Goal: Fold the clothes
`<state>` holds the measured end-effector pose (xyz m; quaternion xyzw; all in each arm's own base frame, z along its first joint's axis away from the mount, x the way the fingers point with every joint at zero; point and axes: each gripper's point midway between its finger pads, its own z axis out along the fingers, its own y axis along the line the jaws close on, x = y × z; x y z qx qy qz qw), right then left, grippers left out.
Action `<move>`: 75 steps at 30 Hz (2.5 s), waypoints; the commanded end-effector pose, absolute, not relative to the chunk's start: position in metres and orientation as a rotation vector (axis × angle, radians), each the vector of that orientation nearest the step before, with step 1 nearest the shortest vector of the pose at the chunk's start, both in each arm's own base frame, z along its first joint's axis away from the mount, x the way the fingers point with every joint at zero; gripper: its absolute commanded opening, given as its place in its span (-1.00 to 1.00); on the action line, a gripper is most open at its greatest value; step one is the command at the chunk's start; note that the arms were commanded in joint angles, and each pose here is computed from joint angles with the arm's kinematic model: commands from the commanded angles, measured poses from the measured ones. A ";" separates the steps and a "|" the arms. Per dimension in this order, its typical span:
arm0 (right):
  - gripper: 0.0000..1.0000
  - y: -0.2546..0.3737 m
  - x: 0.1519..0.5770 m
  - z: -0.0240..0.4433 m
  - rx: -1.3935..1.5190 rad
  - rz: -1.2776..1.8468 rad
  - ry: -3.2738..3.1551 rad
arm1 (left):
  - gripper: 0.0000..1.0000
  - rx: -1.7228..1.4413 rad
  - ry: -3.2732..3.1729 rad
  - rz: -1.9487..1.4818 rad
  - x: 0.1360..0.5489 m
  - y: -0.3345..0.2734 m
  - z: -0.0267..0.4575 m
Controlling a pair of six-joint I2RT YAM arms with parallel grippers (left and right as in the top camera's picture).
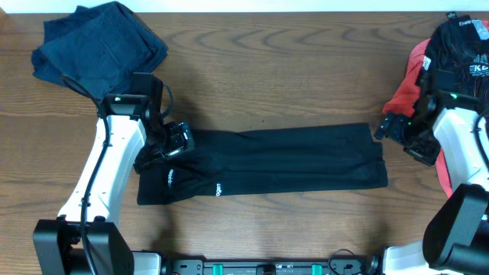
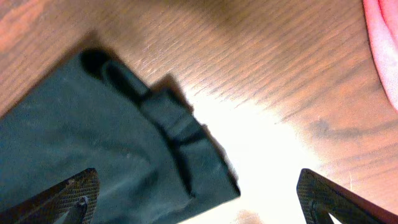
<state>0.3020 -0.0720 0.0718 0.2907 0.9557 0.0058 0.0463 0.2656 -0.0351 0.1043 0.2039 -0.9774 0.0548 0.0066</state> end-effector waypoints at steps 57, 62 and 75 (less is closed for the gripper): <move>-0.97 -0.054 0.263 0.067 0.893 0.281 2.934 | 0.96 0.618 -3.058 0.189 0.267 -0.038 0.104; -0.98 -0.025 0.266 0.066 0.752 0.096 2.986 | 0.96 0.619 -3.061 0.190 0.267 -0.038 0.104; -0.97 0.099 0.270 0.068 0.190 0.154 3.012 | 0.96 0.619 -3.060 0.190 0.267 -0.038 0.104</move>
